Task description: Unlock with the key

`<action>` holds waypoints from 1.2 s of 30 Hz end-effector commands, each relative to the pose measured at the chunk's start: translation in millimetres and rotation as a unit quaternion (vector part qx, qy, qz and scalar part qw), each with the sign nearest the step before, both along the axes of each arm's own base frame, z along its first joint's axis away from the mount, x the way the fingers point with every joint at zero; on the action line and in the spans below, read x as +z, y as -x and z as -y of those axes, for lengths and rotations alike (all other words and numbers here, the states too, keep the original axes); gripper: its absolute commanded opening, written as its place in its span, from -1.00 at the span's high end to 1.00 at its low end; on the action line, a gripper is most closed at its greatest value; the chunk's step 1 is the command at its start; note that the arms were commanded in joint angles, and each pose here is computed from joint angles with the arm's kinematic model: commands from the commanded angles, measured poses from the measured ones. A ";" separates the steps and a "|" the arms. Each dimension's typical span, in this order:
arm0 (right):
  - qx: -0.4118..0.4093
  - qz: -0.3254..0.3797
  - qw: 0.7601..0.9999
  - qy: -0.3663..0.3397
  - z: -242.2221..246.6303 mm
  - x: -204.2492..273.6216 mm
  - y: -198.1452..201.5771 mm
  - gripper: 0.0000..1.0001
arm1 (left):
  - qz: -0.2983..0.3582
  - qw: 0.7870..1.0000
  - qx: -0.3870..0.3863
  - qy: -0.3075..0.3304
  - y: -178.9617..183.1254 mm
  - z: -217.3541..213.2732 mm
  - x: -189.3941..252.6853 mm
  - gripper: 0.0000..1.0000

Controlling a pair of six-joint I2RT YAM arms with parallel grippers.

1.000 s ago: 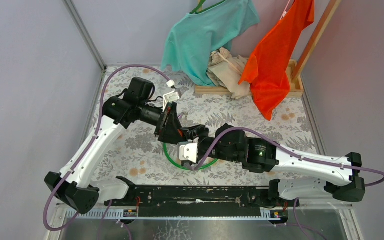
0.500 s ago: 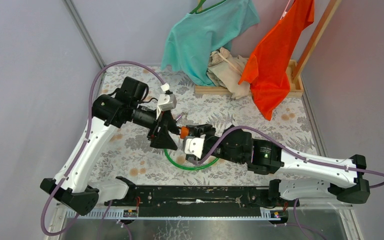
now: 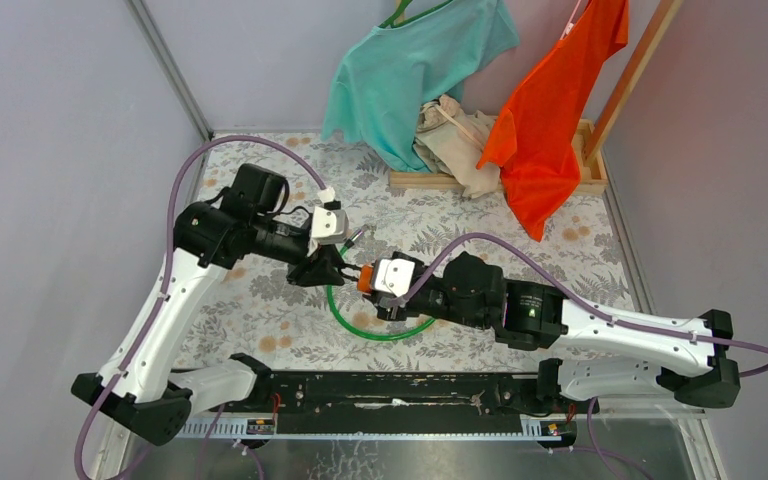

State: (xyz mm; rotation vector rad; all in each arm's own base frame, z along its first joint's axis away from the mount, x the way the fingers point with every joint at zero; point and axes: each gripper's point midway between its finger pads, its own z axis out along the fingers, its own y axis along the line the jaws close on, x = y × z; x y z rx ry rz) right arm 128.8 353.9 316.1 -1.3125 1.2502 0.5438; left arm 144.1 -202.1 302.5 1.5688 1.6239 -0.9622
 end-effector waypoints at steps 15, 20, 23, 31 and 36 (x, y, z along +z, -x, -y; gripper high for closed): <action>-0.035 -0.278 0.940 -0.193 -13.4 44.7 -13.4 1.00 | 0.150 0.987 0.022 -0.061 -57.6 1.1 -15.0 0.95; -0.020 -0.412 0.888 -0.201 -24.5 43.7 -15.8 1.00 | 0.229 0.964 0.105 -0.089 -96.2 -1.2 -10.8 1.00; -0.030 -0.439 0.874 -0.205 -25.1 38.4 -20.5 1.00 | 0.262 0.950 0.133 -0.103 -110.3 -1.6 -10.4 0.92; -0.201 -0.436 0.849 -0.222 31.1 -11.5 -93.3 1.00 | 0.231 0.949 0.183 -0.114 -112.4 -8.8 -20.5 -0.85; -0.336 -0.385 0.846 -0.150 72.2 -78.1 -133.2 1.00 | 0.187 0.946 0.226 -0.134 -108.7 -19.7 -41.3 -1.00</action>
